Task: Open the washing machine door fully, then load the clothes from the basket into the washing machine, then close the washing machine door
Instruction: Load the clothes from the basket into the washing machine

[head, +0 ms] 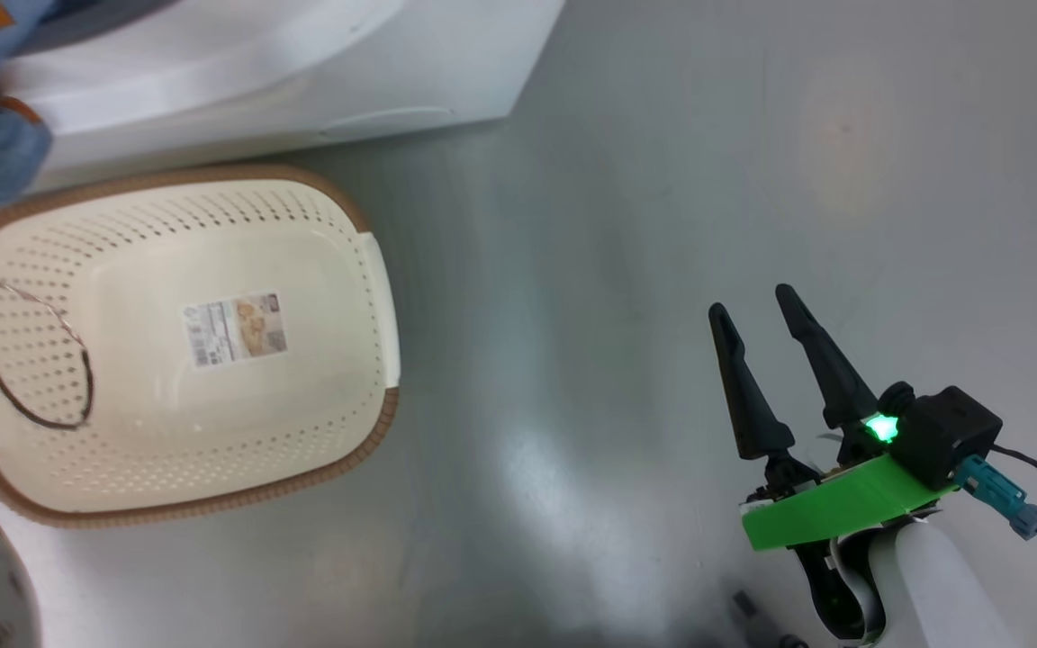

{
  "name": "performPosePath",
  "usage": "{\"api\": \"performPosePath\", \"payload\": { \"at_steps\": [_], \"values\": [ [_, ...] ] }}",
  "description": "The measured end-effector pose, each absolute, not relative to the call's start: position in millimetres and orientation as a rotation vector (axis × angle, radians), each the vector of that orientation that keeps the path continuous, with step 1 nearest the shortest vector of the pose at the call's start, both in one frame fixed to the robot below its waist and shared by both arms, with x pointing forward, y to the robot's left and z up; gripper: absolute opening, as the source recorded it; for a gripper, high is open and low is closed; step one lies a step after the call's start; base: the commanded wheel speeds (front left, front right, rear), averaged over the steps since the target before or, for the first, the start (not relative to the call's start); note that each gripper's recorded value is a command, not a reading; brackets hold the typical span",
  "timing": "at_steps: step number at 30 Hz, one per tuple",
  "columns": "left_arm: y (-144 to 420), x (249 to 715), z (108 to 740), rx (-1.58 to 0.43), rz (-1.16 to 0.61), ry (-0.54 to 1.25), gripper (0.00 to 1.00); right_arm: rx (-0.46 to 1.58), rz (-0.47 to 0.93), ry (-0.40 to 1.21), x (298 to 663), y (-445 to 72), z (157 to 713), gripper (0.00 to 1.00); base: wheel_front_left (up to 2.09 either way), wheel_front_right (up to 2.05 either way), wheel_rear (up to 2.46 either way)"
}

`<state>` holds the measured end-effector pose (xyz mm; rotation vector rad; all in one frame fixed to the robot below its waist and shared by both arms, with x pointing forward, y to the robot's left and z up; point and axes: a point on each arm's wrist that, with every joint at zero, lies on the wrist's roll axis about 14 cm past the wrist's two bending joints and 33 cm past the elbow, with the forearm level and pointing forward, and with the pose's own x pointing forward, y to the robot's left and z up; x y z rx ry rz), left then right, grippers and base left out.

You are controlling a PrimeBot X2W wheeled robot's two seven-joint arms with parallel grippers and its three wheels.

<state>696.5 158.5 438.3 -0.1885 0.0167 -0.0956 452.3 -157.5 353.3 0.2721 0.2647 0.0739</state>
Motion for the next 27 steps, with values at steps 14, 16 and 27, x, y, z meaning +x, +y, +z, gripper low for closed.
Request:
{"api": "performPosePath", "payload": {
  "at_steps": [14, 16, 27],
  "values": [
    [121.0, 748.7, 400.3, -0.169, -0.216, 0.231, 0.0, 0.282, 0.064, 0.351, 451.5, -158.3, 314.4, 1.0, 0.0, 0.0, 0.0],
    [121.7, 756.8, 399.6, -0.176, -0.227, 0.249, 0.0, 0.283, 0.063, 0.353, 455.4, -158.9, 310.0, 1.0, 0.0, 0.0, 0.0],
    [153.0, 790.1, 436.2, -0.155, -0.216, -0.072, 0.0, 0.329, 0.06, 0.406, 461.2, -155.6, 278.8, 1.0, 0.0, 0.0, 0.0]
  ]
}}
